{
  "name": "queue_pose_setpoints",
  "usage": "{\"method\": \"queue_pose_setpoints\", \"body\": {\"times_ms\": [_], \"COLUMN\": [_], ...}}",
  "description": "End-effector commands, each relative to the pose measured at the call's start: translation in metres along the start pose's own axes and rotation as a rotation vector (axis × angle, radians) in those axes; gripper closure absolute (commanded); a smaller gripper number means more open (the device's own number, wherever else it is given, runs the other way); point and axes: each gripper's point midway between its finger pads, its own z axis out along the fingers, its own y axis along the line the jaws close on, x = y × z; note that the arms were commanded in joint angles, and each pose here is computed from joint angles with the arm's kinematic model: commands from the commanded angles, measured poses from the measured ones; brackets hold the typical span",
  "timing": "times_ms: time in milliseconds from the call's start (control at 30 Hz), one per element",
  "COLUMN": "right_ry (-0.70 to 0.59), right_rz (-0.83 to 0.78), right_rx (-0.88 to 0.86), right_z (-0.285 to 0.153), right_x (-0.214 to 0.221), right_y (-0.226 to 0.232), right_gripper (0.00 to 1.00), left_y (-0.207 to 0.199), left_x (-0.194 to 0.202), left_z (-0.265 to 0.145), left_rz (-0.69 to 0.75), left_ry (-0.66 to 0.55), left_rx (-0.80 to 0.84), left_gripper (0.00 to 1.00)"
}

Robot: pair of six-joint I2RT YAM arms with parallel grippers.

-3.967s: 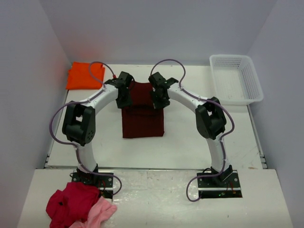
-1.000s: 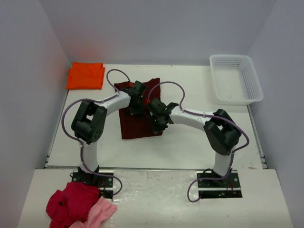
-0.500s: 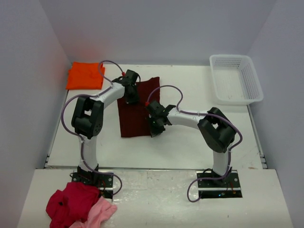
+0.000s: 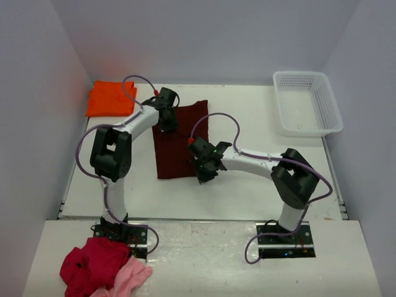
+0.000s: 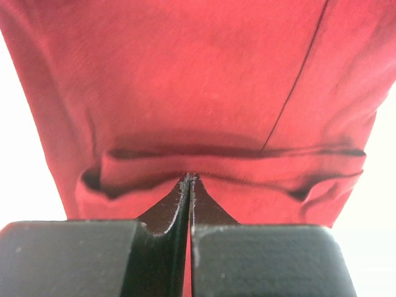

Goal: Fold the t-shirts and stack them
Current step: Fold the folded rectangular tshirt in 1/3 of the way

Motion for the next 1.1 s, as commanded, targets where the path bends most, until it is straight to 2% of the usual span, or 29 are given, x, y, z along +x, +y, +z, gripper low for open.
{"method": "queue_pose_setpoints", "body": {"times_ms": [0,200,367,433,467,533,600,833,1067], "right_ry": [-0.113,-0.148,-0.176,-0.188,-0.234,-0.187,-0.212,-0.161,-0.12], "right_rz": [0.025,0.011,0.024,0.02,0.02,0.019,0.016,0.013,0.044], "right_rx": [0.036,0.109,0.108,0.109,0.101,0.12,0.115,0.065,0.07], "right_z": [-0.042,-0.047,-0.038,-0.026,-0.032,-0.007,-0.007,0.024,0.039], "right_x": [-0.026,-0.058,-0.113,-0.141,-0.167,-0.174,-0.196,-0.203,-0.195], "right_y": [0.0,-0.016,-0.032,-0.042,-0.044,-0.054,-0.056,-0.06,-0.077], "right_gripper": [1.0,1.0,1.0,1.0,1.0,1.0,1.0,1.0,1.0], "left_y": [0.004,0.016,0.025,0.027,0.028,0.031,0.033,0.033,0.054], "left_x": [-0.012,-0.002,0.004,0.009,0.011,0.014,0.015,0.01,0.019], "left_z": [-0.029,-0.034,-0.038,-0.038,-0.036,-0.033,-0.029,-0.019,0.008], "left_rz": [0.003,0.011,0.013,0.013,0.014,0.022,0.025,0.012,-0.029], "left_ry": [-0.073,-0.062,-0.059,-0.055,-0.052,-0.044,-0.035,-0.042,0.003], "left_rx": [-0.002,-0.031,-0.058,-0.055,-0.053,-0.066,-0.079,-0.09,-0.176], "left_gripper": [1.0,1.0,1.0,1.0,1.0,1.0,1.0,1.0,1.0]}}
